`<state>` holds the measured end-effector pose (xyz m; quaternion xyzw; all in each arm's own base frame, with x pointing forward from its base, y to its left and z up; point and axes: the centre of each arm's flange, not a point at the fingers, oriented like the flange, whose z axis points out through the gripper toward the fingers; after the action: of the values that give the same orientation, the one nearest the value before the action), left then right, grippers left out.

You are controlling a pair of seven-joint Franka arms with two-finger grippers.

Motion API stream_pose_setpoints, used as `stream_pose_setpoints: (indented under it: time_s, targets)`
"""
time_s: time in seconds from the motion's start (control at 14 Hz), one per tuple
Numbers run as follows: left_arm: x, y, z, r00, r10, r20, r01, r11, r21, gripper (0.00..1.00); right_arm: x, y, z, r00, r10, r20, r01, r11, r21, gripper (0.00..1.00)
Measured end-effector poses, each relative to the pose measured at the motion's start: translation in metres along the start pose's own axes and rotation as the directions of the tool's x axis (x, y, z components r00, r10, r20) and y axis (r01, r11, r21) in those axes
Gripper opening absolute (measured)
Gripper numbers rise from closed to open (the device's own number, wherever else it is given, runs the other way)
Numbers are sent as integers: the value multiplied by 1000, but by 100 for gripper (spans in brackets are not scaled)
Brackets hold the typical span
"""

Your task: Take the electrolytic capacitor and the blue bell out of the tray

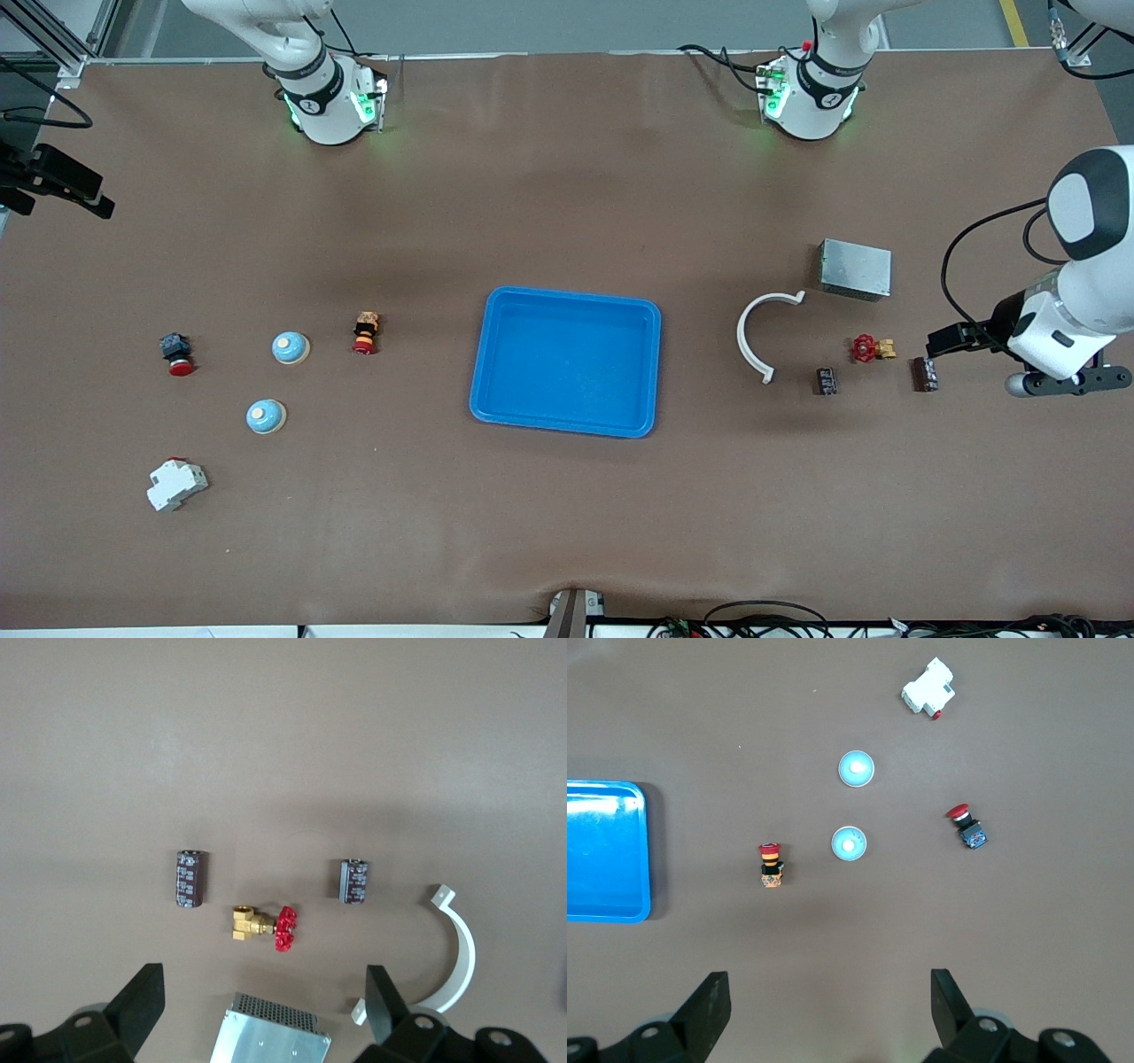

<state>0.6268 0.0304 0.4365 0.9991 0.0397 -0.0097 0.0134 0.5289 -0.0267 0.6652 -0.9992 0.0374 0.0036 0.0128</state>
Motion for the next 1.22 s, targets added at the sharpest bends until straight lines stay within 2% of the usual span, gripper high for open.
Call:
stream_pose_setpoints:
  time_s: [0.29, 0.5, 0.86, 1.22]
  targets:
    - [-6, 2, -53, 999, -6, 37, 6, 1000, -10, 100, 0, 0, 0, 1000, 0, 0, 0, 1000, 0, 100]
    - [-10, 8, -88, 999, 3, 37, -3, 1000, -9, 100, 0, 0, 0, 1000, 0, -1, 0, 1000, 0, 100]
    - [-19, 19, -118, 997, 0, 82, 0, 1000, -7, 100, 0, 0, 0, 1000, 0, -1, 0, 1000, 0, 100]
    - [-21, 19, -130, 997, 1, 73, 0, 1000, -7, 100, 0, 0, 0, 1000, 1, -1, -1, 1000, 0, 100]
